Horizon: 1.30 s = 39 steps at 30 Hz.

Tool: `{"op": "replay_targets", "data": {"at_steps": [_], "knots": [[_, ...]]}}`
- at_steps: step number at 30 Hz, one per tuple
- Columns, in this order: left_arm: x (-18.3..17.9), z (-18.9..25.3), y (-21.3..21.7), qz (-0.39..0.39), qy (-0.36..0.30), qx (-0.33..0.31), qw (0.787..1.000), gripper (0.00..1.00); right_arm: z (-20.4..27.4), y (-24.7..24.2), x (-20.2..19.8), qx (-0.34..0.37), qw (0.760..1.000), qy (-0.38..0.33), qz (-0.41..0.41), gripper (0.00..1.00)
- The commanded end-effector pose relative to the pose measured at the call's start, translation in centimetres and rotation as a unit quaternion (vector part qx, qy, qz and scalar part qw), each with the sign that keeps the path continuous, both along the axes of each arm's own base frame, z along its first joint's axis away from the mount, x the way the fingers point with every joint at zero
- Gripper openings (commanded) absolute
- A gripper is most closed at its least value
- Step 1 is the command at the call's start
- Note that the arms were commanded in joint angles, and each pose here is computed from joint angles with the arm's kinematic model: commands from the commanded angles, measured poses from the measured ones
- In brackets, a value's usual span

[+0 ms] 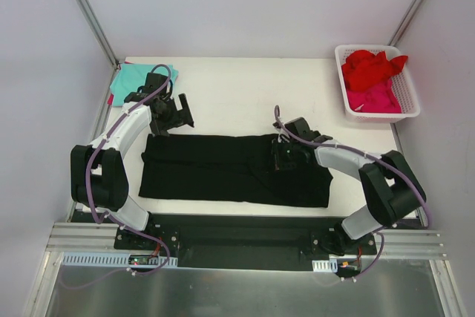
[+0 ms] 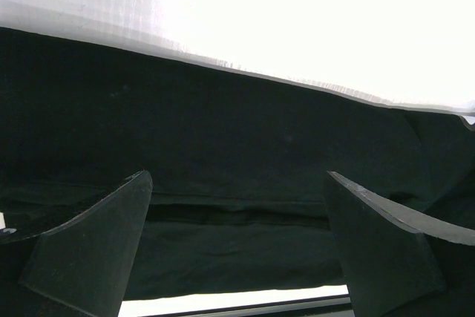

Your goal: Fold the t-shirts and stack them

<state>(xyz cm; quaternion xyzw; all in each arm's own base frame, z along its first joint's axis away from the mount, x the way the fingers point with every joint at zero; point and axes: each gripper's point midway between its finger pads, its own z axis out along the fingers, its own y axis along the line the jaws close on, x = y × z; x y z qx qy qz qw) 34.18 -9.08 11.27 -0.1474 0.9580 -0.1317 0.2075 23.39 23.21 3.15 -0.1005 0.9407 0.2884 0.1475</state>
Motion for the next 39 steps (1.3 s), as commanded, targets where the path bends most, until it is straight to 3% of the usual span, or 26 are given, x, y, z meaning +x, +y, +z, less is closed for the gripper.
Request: {"op": "replay_targets", "data": {"at_steps": [1, 7, 17, 22, 24, 26, 33, 39], "knots": [[-0.7, 0.5, 0.2, -0.008, -0.003, -0.002, 1.000, 0.99, 3.3, 0.9, -2.0, 0.000, 0.999, -0.019, 0.029, 0.01], [-0.7, 0.7, 0.0, -0.010, -0.004, -0.007, 1.000, 0.99, 5.0, 1.7, -4.7, -0.014, 0.997, -0.032, 0.063, 0.01], [-0.6, 1.1, -0.1, -0.012, -0.010, -0.010, 1.000, 0.99, 2.4, 5.0, -7.4, -0.021, 0.994, 0.001, 0.104, 0.03], [-0.5, 1.1, 0.1, -0.012, -0.011, -0.003, 1.000, 0.99, 1.6, 7.6, -7.5, -0.027, 0.991, 0.010, 0.129, 0.19], [-0.5, 1.1, 0.1, -0.013, -0.013, -0.002, 1.000, 0.99, 1.6, 8.6, -7.4, -0.033, 0.990, 0.011, 0.138, 0.43], [-0.6, 1.2, 0.2, -0.014, -0.012, 0.000, 1.000, 0.99, 2.3, 9.2, -7.0, -0.039, 0.989, 0.001, 0.142, 0.51], [-0.5, 1.1, 0.2, -0.014, -0.010, -0.001, 1.000, 0.99, 7.2, 8.1, -4.9, -0.077, 0.986, -0.061, 0.131, 0.58], [-0.8, 1.0, -0.5, -0.016, -0.013, -0.019, 1.000, 0.99, 10.4, 3.7, -2.0, -0.076, 0.990, -0.103, 0.057, 0.60]]}}
